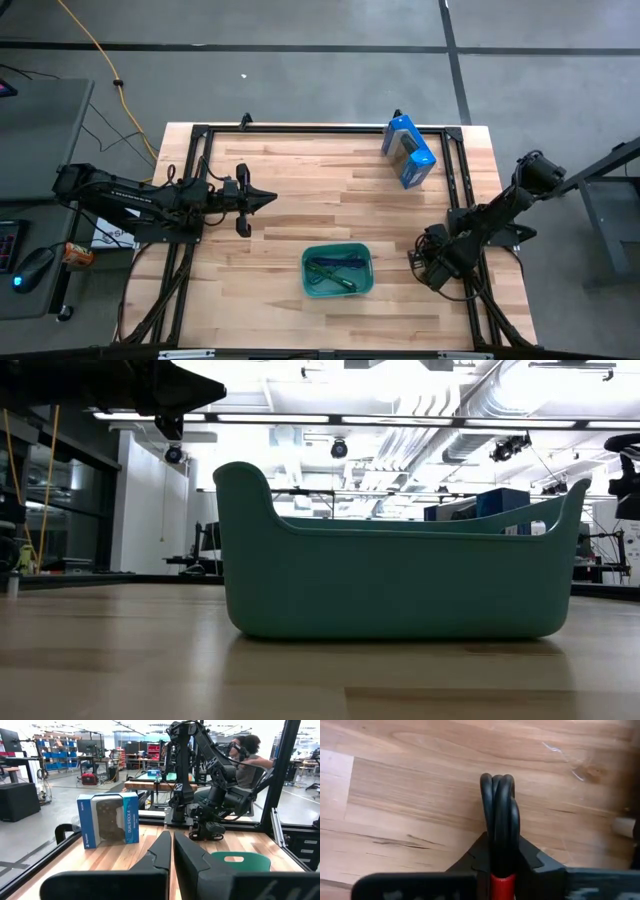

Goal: Pick and place USB-C Cables
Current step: Put the black charger cable into the green bin

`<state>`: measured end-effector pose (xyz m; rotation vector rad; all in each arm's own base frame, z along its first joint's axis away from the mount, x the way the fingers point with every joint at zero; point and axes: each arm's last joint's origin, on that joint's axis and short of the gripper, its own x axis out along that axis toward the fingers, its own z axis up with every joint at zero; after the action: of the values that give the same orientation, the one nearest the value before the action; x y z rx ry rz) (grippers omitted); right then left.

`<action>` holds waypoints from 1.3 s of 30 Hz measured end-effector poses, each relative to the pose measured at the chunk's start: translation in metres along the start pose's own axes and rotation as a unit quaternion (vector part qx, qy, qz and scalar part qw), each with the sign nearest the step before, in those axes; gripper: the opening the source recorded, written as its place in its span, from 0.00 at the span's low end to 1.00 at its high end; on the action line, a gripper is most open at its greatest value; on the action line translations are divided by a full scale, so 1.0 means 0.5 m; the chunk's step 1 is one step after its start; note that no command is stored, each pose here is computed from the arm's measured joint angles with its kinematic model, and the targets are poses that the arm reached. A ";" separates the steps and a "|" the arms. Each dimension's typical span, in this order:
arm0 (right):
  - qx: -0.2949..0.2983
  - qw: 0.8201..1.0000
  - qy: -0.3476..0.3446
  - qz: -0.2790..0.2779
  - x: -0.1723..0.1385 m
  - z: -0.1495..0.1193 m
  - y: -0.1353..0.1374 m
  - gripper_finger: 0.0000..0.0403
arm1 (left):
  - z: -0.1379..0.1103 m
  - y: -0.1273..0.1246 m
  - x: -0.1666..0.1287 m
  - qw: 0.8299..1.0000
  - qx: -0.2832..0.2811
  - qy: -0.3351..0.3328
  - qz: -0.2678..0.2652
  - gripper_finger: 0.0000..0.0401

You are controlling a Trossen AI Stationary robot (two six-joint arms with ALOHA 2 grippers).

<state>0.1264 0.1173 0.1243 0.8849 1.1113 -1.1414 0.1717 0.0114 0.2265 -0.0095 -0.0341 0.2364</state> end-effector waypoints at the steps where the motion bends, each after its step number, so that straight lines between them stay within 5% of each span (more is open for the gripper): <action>1: -0.001 1.000 0.000 0.000 0.000 0.000 0.000 0.06 | 0.000 0.000 0.000 1.000 0.000 0.000 0.000 0.00; 13: -0.054 0.999 -0.002 0.002 0.000 0.001 0.001 0.06 | 0.000 0.000 0.000 1.000 0.000 0.000 0.000 0.00; 18: -0.121 0.988 -0.062 0.075 -0.034 0.005 0.038 0.06 | 0.001 0.000 0.000 1.000 -0.001 -0.002 0.000 0.00; 25: -0.209 0.936 -0.189 0.212 -0.110 0.028 0.118 0.06 | 0.002 0.000 0.000 1.000 -0.001 -0.005 0.000 0.00; 34: -0.333 0.879 -0.229 0.254 -0.112 0.134 0.209 0.06 | 0.002 0.000 0.000 1.000 -0.005 -0.005 0.000 0.00; 39: -0.375 0.820 -0.298 0.314 -0.118 0.215 0.249 0.06 | 0.002 0.000 0.000 1.000 -0.009 -0.005 0.000 0.00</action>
<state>0.2681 0.0563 0.2066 0.1806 0.5661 -0.2998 0.1716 0.0115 0.2274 -0.0267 -0.0456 0.2367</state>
